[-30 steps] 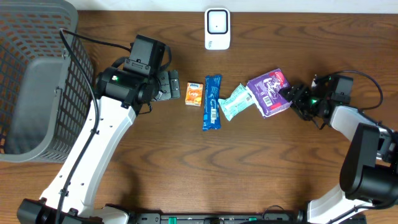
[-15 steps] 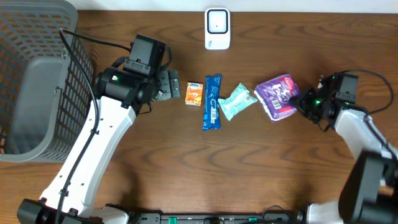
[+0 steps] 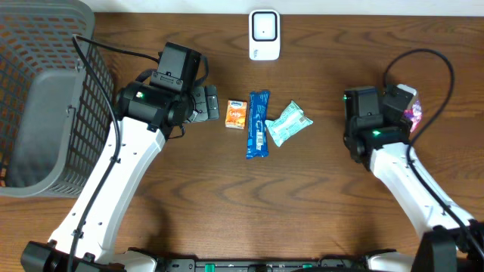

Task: Scan the item barcode
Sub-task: 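Lift the purple box with the right gripper and carry it right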

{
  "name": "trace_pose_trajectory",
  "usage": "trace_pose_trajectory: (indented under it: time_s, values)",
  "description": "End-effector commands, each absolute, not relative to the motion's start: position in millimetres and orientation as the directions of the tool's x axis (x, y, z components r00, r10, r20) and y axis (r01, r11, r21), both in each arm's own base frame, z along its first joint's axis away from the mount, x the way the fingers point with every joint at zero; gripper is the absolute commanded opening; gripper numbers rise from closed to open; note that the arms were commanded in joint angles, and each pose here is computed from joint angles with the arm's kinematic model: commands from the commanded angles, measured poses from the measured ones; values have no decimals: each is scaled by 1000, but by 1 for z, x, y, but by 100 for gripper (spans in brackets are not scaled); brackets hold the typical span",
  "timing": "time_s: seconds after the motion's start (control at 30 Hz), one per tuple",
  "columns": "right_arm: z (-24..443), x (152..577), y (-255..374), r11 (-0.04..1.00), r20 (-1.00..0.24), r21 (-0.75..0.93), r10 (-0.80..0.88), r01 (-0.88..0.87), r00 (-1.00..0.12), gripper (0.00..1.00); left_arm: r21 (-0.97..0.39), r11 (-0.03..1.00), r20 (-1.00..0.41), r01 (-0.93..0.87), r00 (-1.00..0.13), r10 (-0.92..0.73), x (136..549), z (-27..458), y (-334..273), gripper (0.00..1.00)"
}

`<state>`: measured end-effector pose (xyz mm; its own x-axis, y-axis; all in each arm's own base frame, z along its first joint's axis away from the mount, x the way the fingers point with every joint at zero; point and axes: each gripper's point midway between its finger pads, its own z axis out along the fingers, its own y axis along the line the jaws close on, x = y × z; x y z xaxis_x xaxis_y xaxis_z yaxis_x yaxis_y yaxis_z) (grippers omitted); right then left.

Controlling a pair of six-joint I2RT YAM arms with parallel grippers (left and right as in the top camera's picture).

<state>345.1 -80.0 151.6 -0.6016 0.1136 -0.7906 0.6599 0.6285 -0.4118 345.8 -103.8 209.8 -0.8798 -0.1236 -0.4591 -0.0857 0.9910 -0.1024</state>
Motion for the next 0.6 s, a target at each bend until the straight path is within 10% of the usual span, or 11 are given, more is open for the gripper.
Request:
trace_pose_trajectory:
  time_s: [0.0,0.3,0.57]
  values:
    - [188,348,-92,439,-752,-620,-93,651,-653,1,-91,992,-458,-83,-881,-115,347,209,-102,98]
    - [112,384,-68,478,-552,-779,-217,406,-805,2,-91,992,-458,-83,-881,-115,347,209,-102,98]
    - [83,403,15,655,-604,-693,-298,302,-740,61,-91,992,-458,-83,-881,-115,347,209,-102,98]
